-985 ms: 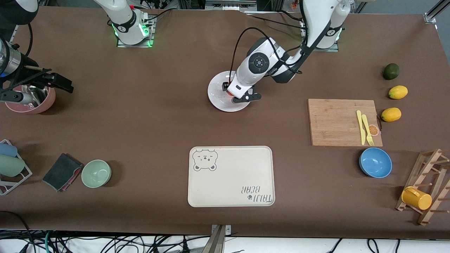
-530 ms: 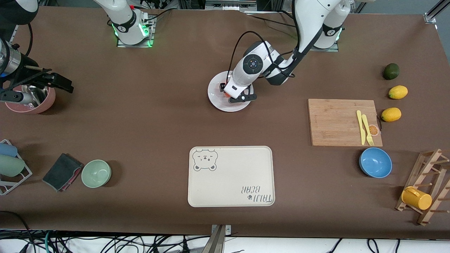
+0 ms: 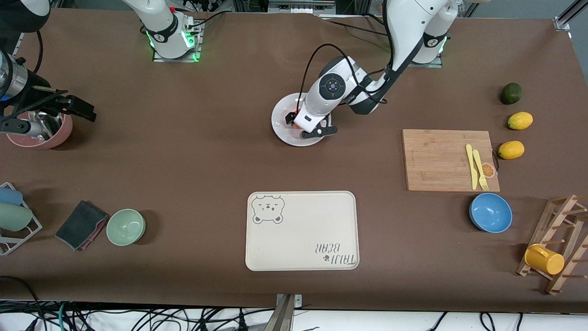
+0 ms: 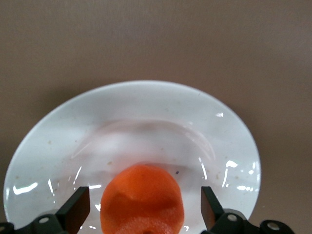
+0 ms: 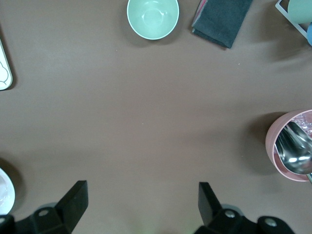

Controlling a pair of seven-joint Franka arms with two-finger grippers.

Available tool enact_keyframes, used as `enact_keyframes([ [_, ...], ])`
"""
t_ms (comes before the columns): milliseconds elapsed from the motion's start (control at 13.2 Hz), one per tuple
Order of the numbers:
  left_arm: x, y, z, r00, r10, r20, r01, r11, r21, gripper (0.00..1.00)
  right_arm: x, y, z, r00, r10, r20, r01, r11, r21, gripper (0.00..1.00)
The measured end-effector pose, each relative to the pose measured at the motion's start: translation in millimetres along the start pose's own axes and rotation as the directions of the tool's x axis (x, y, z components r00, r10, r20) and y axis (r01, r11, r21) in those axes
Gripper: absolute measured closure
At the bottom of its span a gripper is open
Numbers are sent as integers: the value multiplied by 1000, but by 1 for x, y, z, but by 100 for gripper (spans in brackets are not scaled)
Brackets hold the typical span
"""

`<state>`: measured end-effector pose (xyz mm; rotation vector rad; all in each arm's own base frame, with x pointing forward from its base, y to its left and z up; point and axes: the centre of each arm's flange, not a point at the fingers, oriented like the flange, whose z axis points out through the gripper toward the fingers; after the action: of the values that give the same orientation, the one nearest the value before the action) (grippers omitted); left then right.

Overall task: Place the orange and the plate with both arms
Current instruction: 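Open the left gripper to release the orange onto the plate, then raise the left gripper away while the right gripper reaches the plate rim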

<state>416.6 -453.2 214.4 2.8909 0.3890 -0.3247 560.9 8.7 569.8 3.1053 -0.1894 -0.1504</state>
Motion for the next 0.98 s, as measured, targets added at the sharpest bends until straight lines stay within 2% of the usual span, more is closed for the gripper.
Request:
enact_keyframes([
  [227,16,1,-57,999,-15,-46,14,1000,-10,0,6,-3,17,999,-10,34,11,1000,-6,0],
  [455,45,-21,-146,992,-76,-98,76,997,-1,0,21,-22,59,993,-44,109,46,999,-13,0],
  [530,59,-33,-177,990,-101,-97,104,994,17,0,24,-34,73,989,-58,135,58,998,5,0],
  [606,74,-44,-208,988,-129,-89,133,990,40,0,27,-50,88,984,-73,165,66,997,44,0],
  [758,106,-70,-271,981,-150,-124,164,981,108,0,36,-90,125,972,-103,210,73,986,147,0],
  [833,121,-86,-298,980,-131,-151,153,977,150,0,39,-111,140,970,-117,215,80,982,174,0],
  [985,142,-122,-348,988,-56,-143,87,971,221,0,40,-139,163,965,-123,230,81,979,185,0],
])
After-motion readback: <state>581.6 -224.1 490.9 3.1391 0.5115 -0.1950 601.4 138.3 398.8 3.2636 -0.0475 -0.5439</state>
